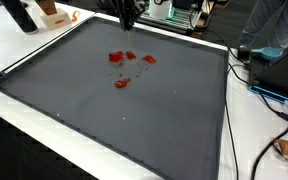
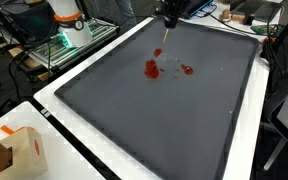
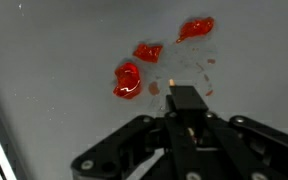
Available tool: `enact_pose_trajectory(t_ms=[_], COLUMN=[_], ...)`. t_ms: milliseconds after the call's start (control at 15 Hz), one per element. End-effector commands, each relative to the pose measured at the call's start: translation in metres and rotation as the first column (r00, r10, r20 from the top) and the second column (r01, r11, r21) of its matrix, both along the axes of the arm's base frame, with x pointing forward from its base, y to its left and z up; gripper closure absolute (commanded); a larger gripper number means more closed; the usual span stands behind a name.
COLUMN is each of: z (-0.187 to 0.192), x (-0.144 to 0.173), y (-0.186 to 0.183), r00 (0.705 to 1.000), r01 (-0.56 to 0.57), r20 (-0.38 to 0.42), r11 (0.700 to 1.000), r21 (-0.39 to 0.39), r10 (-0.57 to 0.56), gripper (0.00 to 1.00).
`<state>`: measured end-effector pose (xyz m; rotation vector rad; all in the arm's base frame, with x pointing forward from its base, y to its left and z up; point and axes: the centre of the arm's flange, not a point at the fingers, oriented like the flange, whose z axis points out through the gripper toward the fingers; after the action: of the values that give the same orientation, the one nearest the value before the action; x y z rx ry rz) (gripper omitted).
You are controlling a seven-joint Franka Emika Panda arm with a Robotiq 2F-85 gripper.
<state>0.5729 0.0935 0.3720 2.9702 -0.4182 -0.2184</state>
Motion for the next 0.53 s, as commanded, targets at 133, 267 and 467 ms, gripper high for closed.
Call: enact_pose_trajectory(t_ms=[133, 267, 467], z=[0.021, 0.027, 0.033], x=[-0.033, -0.037, -0.042], y=[-0.005, -0.003, -0.001], r00=[0.998, 0.996, 0.993], r01=[-0.064, -0.085, -0.110], r20=[0.025, 0.033, 0.041], r11=[0.996, 0.995, 0.992], r21=[0.056, 0.061, 0.064], r10=[0.062, 0.083, 0.108], gripper=[0.97, 0.97, 0.97])
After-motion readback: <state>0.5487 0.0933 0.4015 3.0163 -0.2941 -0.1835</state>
